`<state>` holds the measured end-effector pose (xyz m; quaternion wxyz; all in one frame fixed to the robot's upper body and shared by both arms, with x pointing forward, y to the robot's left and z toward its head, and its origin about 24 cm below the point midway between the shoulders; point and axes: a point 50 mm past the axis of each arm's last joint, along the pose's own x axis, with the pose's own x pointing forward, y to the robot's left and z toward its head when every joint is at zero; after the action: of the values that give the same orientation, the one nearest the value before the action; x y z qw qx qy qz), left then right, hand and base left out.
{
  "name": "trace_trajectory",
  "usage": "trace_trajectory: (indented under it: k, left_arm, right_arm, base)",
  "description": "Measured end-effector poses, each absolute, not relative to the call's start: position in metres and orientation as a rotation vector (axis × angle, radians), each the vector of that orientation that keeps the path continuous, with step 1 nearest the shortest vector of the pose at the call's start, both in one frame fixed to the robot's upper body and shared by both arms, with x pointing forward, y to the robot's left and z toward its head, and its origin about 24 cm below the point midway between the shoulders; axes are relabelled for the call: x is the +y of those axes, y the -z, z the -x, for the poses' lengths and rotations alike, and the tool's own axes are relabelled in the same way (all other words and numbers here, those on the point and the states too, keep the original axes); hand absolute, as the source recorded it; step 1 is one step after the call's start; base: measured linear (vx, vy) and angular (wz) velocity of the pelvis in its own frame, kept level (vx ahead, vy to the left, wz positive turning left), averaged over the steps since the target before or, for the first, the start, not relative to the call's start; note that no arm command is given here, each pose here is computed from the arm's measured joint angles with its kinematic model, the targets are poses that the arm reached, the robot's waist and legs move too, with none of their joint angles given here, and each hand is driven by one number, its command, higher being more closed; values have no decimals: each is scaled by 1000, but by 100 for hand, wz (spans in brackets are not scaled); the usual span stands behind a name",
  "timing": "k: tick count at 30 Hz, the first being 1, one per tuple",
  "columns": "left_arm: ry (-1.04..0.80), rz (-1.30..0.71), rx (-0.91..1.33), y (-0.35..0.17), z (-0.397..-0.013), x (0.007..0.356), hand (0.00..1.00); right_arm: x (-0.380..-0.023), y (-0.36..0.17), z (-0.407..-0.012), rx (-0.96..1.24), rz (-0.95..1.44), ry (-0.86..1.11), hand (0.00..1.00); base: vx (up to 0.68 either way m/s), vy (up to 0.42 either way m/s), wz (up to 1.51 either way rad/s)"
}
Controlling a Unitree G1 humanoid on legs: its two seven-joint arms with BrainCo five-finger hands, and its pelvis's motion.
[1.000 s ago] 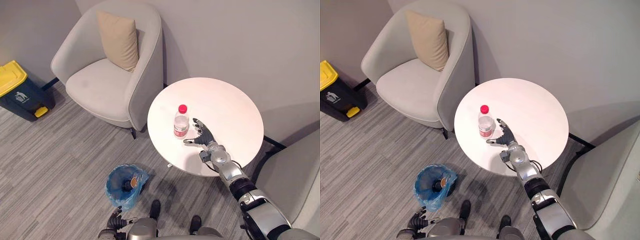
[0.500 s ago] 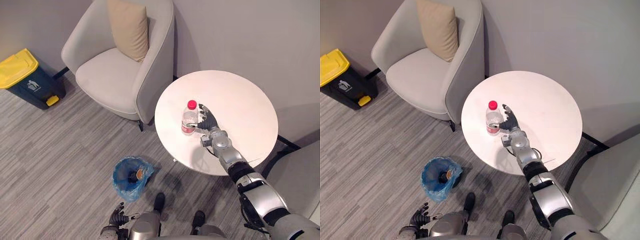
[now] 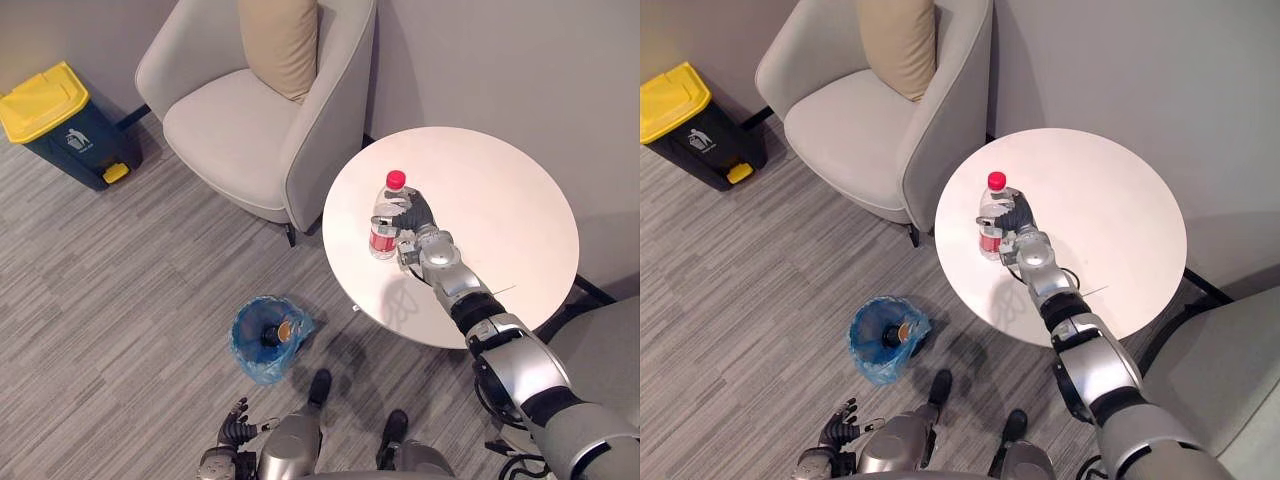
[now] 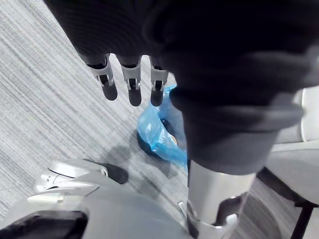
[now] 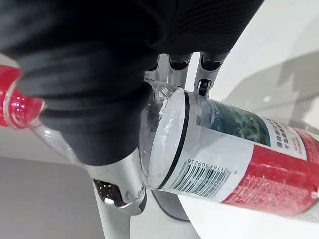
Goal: Gather rubbish on tea table into small bin, then transfer packed bag to large trash can.
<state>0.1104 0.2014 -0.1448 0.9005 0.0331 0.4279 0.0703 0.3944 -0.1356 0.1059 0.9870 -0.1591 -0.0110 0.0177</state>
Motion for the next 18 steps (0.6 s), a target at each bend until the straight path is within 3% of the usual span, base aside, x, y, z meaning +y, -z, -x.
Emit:
trace_trajectory:
  k: [9, 18]
  left_arm:
    - [-148, -71, 886, 145, -111, 202, 0]
    - [-147, -88, 899, 145, -109, 204, 0]
  right_arm:
    - [-129, -109, -391, -56, 342, -69, 100]
    - [-114, -86, -343, -159, 358, -169, 100]
  base:
    - [-4, 0, 0]
    - [-18, 4, -6]
